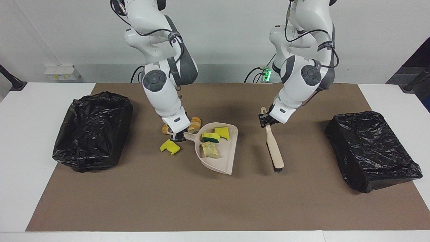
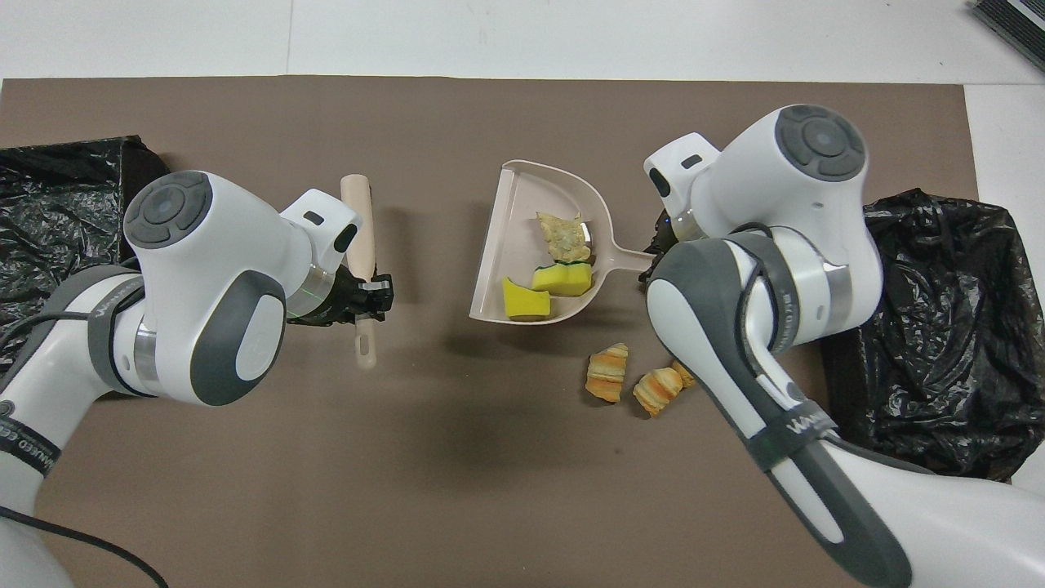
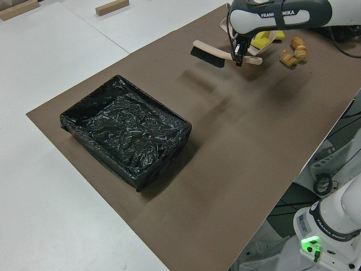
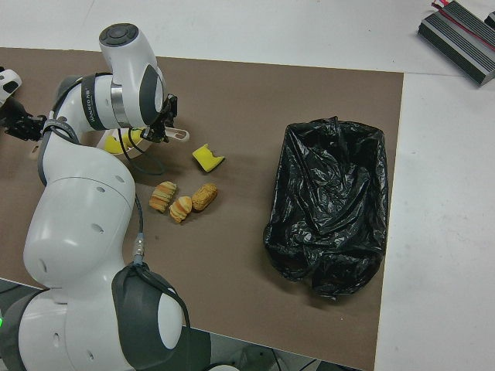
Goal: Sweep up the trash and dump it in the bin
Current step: 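Carry the dustpan to the trash bag with the right gripper, then tip the dustpan over the trash bag with the right gripper, then bring the dustpan back to the table center with the right gripper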
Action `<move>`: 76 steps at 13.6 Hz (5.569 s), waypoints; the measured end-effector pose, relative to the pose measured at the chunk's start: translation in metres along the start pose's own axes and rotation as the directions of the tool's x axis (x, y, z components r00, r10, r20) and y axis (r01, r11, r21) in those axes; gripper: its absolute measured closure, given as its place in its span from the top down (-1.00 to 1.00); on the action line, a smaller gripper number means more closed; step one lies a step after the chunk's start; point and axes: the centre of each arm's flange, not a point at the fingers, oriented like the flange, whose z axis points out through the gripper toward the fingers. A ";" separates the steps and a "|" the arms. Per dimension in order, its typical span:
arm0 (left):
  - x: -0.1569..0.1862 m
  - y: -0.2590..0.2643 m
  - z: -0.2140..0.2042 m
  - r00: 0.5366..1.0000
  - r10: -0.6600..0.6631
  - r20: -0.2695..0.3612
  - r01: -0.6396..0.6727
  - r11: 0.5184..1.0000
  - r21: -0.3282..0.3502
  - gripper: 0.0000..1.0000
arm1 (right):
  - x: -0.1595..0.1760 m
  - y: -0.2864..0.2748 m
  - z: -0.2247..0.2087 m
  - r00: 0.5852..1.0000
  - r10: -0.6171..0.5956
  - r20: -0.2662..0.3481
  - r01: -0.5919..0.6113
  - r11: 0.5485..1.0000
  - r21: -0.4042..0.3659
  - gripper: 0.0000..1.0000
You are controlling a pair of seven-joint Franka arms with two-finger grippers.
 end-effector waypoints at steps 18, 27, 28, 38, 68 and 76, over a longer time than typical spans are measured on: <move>-0.258 0.103 0.105 0.998 0.053 0.039 -0.053 0.999 0.000 -0.47 | -0.423 0.034 -0.142 0.896 -0.186 0.404 0.192 0.981 0.026 -0.36; -0.304 0.098 0.143 0.999 0.050 0.017 -0.050 0.998 -0.028 -0.47 | -0.363 0.016 -0.100 0.699 -0.110 0.706 0.153 0.988 0.003 -0.36; -0.306 0.096 0.143 0.999 0.046 0.014 -0.046 0.999 -0.030 -0.47 | -0.363 0.013 -0.106 0.696 -0.105 0.710 0.154 0.988 -0.005 -0.36; -0.303 0.092 0.143 0.999 0.032 0.013 -0.032 0.999 -0.032 -0.46 | -0.317 -0.073 -0.268 0.840 0.246 0.484 -0.130 0.956 -0.261 -0.36; 0.011 -0.139 -0.152 0.973 0.232 0.003 -0.231 0.965 0.123 1.00 | 0.188 -0.085 0.098 0.220 0.972 -0.084 -0.975 0.221 -0.003 -0.36; 0.004 -0.139 -0.208 0.968 0.251 -0.024 -0.245 0.959 0.141 1.00 | 0.192 -0.075 0.113 0.211 0.971 -0.114 -0.976 0.214 0.022 -0.16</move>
